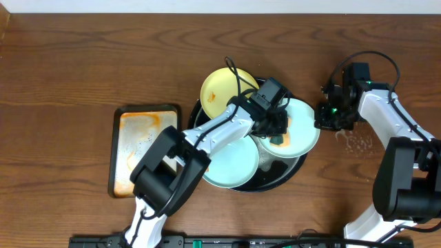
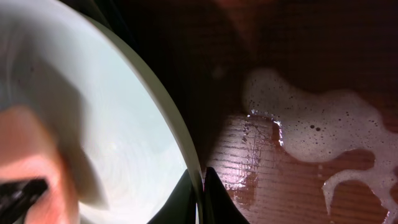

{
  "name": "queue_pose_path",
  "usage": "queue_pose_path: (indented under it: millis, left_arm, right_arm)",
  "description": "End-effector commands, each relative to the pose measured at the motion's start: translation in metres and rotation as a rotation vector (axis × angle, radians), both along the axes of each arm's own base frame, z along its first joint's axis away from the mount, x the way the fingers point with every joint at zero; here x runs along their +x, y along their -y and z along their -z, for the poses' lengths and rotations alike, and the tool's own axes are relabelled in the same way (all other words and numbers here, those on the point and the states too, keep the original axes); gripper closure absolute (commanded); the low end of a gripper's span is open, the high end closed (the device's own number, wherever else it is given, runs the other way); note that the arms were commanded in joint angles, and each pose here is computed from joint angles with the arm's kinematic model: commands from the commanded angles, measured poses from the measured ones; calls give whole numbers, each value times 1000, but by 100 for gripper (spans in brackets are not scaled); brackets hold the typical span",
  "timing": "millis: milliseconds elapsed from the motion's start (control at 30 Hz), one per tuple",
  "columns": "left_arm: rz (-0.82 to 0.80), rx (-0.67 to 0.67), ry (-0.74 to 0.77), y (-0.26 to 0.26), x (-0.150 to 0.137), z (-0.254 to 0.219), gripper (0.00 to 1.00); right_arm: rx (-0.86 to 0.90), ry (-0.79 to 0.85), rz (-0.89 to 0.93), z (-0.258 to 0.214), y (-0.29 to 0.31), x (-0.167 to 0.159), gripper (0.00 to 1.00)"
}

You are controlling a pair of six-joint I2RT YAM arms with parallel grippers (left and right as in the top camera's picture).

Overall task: Clean dirty plates on tray and stack at the side
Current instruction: 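Scrub the pale green plate with the sponge in the left gripper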

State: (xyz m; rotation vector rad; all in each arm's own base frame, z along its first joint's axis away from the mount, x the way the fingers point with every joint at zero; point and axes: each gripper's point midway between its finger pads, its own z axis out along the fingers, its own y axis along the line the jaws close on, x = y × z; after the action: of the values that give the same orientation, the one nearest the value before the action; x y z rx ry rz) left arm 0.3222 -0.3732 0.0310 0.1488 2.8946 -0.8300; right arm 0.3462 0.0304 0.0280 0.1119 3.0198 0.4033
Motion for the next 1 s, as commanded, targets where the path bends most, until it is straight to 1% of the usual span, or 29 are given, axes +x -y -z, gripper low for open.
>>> queue_pose_path:
  millis: [0,100,167,300,367,567,767,867,967]
  left_arm:
    - [-13,68,5,-10,6,24,92]
    - [-29,200,9,-32,7,53,92]
    - [-20,251,17,-41,7,62,93]
    - [-35,368,63,-62,13,70,92]
    - [-10,400,92,-67,16,69,93]
    - [14,531,174,-84,31,57,93]
    - [-11,624,220,-95,45,33,93]
    - [-22,646,239,-95,52,18,93]
    - [-24,641,244,-91,57,3,93]
  right_arm:
    - [14,-10,5,1,-4,-2,97]
    - [14,-13,5,1,-4,-2,99]
    - [14,-14,5,1,-4,-3,99]
    - [14,-21,16,1,-4,-4,99]
    - [15,-21,16,1,-4,-4,99]
    - [-12,-32,26,3,1,-6,99]
    - [-11,-35,26,3,1,-6,99]
    - [-12,-35,26,3,1,-6,99]
    - [-17,-36,30,3,2,-6,99]
